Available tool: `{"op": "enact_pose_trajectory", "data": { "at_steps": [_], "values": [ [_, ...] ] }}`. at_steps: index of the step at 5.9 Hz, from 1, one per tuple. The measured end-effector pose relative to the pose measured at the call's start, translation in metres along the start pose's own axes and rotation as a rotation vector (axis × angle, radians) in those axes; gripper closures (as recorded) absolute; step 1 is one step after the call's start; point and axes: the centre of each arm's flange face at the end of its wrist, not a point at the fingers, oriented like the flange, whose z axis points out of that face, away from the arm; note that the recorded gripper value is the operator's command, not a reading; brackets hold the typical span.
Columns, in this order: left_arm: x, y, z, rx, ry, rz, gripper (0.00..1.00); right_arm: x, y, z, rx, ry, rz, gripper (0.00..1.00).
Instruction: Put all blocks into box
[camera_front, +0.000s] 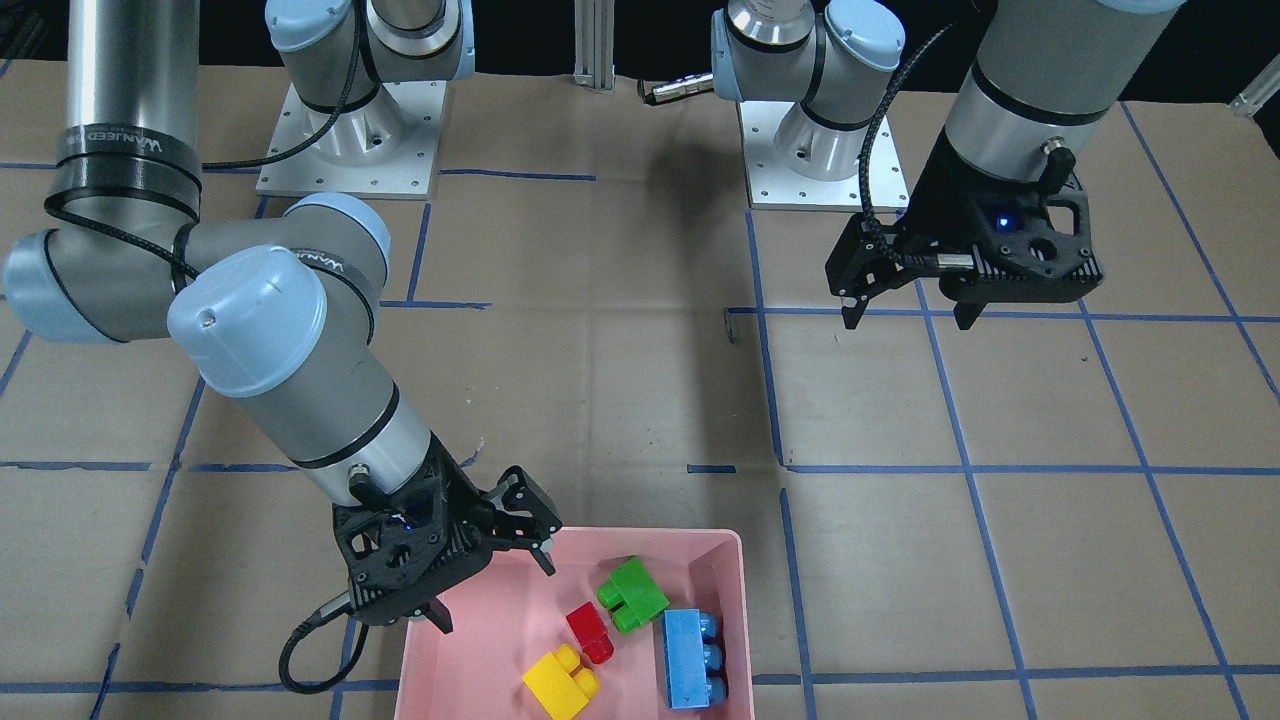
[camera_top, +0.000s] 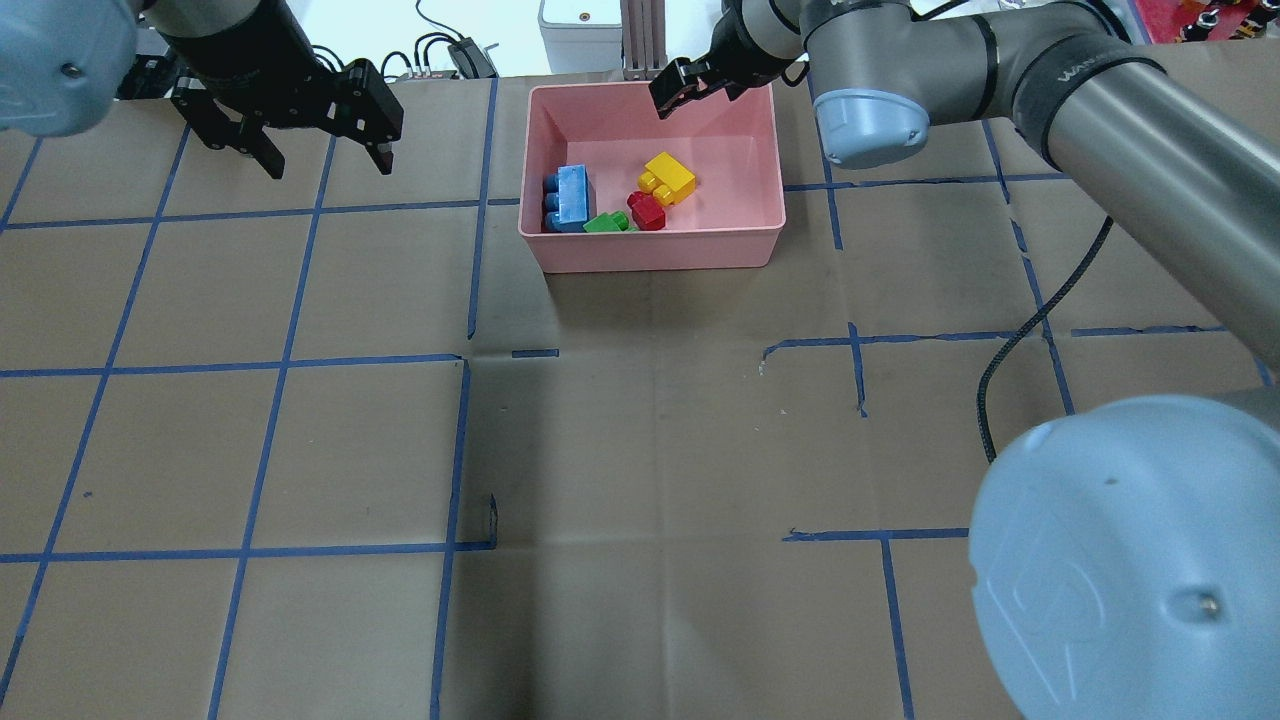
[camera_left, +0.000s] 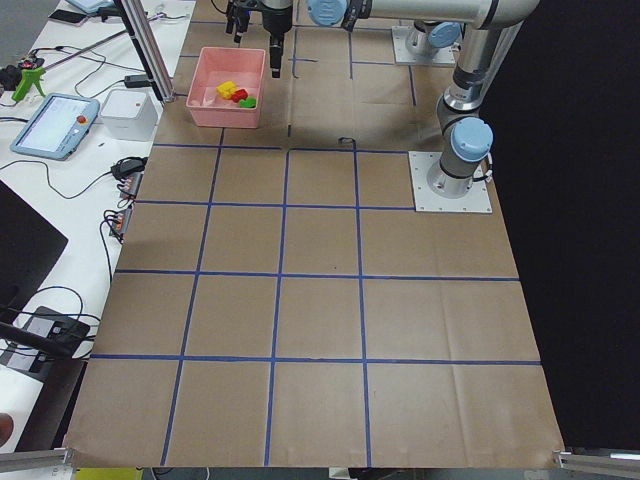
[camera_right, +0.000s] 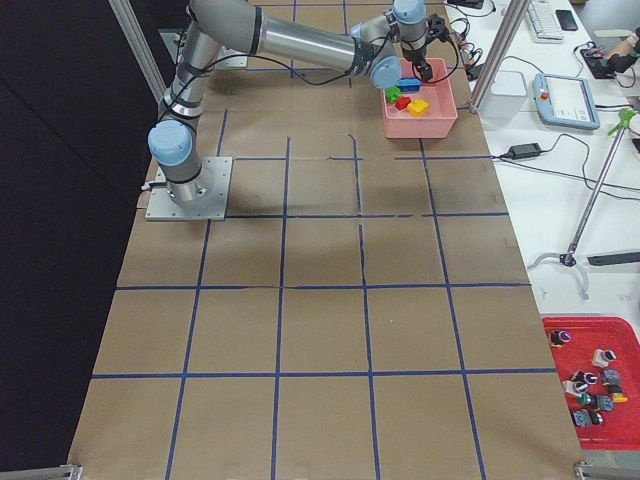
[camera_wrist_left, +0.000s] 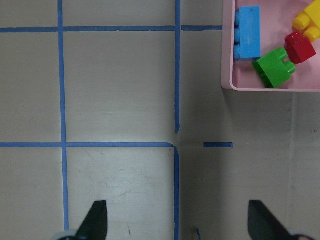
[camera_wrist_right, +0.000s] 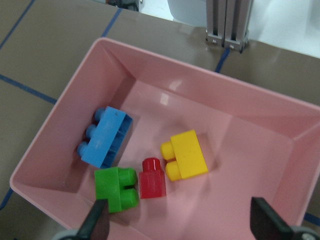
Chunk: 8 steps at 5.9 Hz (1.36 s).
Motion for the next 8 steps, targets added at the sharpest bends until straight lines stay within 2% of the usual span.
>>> {"op": "enact_pose_trajectory", "data": {
  "at_steps": [1, 2, 3, 4, 5, 6, 7, 8],
  "values": [
    [0.0, 0.003, 0.004, -0.008, 0.002, 0.018, 0.01, -0.003, 0.013, -0.025, -0.101, 0.039, 0.025, 0.0],
    [0.001, 0.007, 0.007, -0.016, 0.003, 0.029, 0.01, -0.014, 0.032, -0.054, -0.229, 0.044, 0.059, 0.0],
    [0.001, 0.01, 0.009, -0.019, 0.004, 0.033, 0.01, -0.033, 0.066, -0.096, -0.415, 0.023, 0.108, 0.0],
    [0.001, 0.011, 0.01, -0.02, 0.004, 0.035, 0.01, -0.051, 0.095, -0.139, -0.528, 0.024, 0.131, 0.0],
    [0.001, 0.011, 0.009, -0.019, 0.009, 0.035, 0.01, -0.061, 0.119, -0.172, -0.556, 0.082, 0.142, 0.0],
    [0.002, 0.011, 0.008, -0.017, 0.02, 0.034, 0.01, -0.067, 0.144, -0.189, -0.549, 0.158, 0.194, 0.0],
    [0.002, 0.011, 0.008, -0.016, 0.026, 0.033, 0.01, -0.07, 0.164, -0.191, -0.502, 0.208, 0.253, 0.0],
    [0.001, 0.011, 0.008, -0.016, 0.025, 0.043, 0.01, -0.069, 0.175, -0.187, -0.461, 0.231, 0.278, 0.0]
  ]
}}
